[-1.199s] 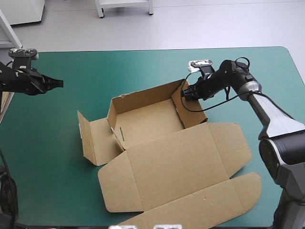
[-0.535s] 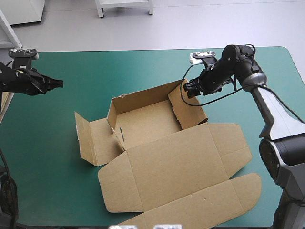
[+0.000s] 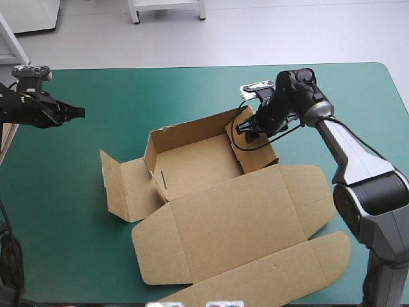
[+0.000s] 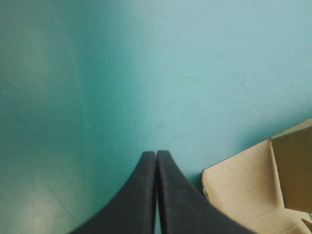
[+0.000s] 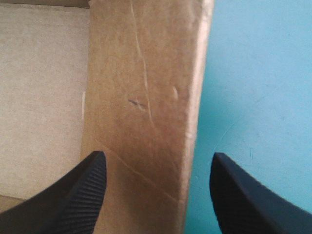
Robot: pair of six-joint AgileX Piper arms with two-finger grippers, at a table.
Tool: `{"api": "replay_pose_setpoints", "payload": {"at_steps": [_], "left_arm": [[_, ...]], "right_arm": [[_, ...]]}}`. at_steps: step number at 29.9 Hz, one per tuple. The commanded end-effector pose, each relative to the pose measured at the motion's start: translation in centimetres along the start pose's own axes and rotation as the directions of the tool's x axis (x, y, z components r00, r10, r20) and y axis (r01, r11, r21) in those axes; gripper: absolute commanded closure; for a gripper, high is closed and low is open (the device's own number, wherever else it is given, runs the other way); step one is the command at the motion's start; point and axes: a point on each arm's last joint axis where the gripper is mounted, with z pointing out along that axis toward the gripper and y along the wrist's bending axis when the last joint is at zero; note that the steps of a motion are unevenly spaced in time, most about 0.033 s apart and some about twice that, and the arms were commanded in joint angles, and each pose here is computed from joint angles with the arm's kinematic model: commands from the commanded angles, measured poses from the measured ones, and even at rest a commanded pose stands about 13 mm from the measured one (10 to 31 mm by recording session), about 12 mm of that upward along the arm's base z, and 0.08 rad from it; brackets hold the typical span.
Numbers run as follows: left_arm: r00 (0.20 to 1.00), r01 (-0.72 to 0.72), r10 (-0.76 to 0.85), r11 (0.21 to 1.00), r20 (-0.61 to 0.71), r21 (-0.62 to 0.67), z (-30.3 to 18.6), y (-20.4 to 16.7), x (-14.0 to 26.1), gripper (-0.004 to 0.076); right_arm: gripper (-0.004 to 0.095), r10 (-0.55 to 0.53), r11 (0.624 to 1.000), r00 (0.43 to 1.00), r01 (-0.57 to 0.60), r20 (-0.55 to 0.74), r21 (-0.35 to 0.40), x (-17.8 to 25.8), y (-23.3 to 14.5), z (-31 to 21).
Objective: Fold the box
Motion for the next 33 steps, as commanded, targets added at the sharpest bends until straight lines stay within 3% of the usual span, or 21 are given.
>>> {"api": "replay_pose_setpoints", "payload": {"at_steps": [1,6,8,11,14,21,27,33], "left_arm": [[0.994,-0.001,0.001,1.0,0.105,-0.001,-2.2,-0.7,-1.0,0.0731],[0.994,0.0,0.0,1.0,0.106,0.001,-2.2,-0.7,-1.0,0.0731],[0.994,0.0,0.0,1.0,0.106,0.001,-2.2,-0.7,-1.0,0.0731],[0.995,0.002,-0.003,1.0,0.104,0.002,-2.2,-0.7,-1.0,0.0731],[0.995,0.0,-0.001,1.0,0.102,0.003,-2.2,-0.7,-1.0,0.0731],[0.995,0.0,-0.001,1.0,0.102,0.003,-2.2,-0.7,-1.0,0.0731],[0.995,0.0,0.0,1.0,0.101,0.001,-2.2,-0.7,-1.0,0.0731],[0.996,0.006,-0.007,1.0,0.091,0.004,-1.4,-0.4,-1.0,0.0731]], "right_arm": [[0.0327,-0.008,1.0,0.998,0.007,0.06,0.004,-0.1,0.4,-2.7],[0.0331,-0.002,1.0,0.999,0.002,0.045,0.0,-0.2,0.3,-2.0],[0.0376,0.0,1.0,0.999,0.0,0.036,-0.001,-0.2,0.2,-1.6],[0.0555,0.002,1.0,1.0,-0.002,0.021,-0.001,-0.3,0.1,-0.9],[0.0901,0.002,1.0,1.0,-0.002,0.018,0.006,-0.3,0.0,-0.8],[0.091,-0.006,0.999,0.999,0.004,0.035,0.033,-0.3,-0.1,-1.5],[0.0912,-0.007,0.999,0.985,0.0,0.17,0.045,-1.3,-0.5,-5.9],[0.0912,0.109,0.994,0.945,-0.104,0.309,-0.035,-0.8,-4.5,-11.1]]}}
